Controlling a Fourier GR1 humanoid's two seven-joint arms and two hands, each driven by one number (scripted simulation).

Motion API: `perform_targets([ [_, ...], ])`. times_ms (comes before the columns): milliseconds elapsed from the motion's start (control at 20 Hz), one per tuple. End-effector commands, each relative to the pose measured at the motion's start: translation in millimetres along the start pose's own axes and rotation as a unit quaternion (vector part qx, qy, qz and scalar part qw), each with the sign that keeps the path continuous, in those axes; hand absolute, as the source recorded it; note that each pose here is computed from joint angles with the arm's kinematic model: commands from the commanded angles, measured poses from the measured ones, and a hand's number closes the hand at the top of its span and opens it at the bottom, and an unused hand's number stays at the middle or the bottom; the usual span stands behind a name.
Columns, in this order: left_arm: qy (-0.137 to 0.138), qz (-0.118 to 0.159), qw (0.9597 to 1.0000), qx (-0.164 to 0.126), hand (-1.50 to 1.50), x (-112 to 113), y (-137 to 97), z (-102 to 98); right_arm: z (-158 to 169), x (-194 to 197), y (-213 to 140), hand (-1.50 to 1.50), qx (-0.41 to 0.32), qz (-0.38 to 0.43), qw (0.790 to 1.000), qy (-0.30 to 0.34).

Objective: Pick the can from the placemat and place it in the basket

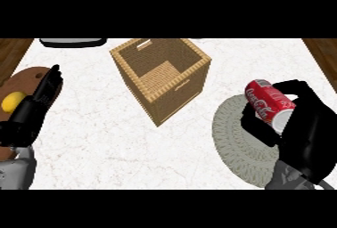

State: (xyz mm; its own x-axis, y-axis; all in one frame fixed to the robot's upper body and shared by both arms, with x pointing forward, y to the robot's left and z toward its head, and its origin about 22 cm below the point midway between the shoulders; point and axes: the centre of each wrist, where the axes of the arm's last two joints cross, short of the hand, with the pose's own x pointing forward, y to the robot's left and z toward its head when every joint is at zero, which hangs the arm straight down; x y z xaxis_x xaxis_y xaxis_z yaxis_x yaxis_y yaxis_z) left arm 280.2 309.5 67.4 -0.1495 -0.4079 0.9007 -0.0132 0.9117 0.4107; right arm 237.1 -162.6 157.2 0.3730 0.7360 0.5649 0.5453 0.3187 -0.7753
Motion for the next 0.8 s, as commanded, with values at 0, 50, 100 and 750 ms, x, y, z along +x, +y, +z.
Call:
perform_targets([
  [0, -0.016, 0.001, 0.9999, -0.002, 0.00, 7.8, -21.5, -2.2, 11.0, 41.5, -50.5, 1.50, -0.060, -0.045, 0.997, -0.008],
  [50, -0.019, 0.005, 0.9997, -0.012, 0.00, 2.6, -10.2, -3.7, 21.1, 52.0, -56.0, 1.50, -0.054, -0.062, 0.996, -0.029],
  [100, -0.017, 0.004, 0.9998, -0.006, 0.00, -1.1, -8.5, -6.7, 24.5, 63.1, -64.5, 1.50, -0.046, -0.070, 0.996, -0.034],
  [750, -0.023, 0.013, 0.9993, -0.027, 0.00, 20.4, -22.7, -23.8, -24.0, 203.4, -74.1, 1.50, 0.048, -0.081, 0.994, -0.049],
])
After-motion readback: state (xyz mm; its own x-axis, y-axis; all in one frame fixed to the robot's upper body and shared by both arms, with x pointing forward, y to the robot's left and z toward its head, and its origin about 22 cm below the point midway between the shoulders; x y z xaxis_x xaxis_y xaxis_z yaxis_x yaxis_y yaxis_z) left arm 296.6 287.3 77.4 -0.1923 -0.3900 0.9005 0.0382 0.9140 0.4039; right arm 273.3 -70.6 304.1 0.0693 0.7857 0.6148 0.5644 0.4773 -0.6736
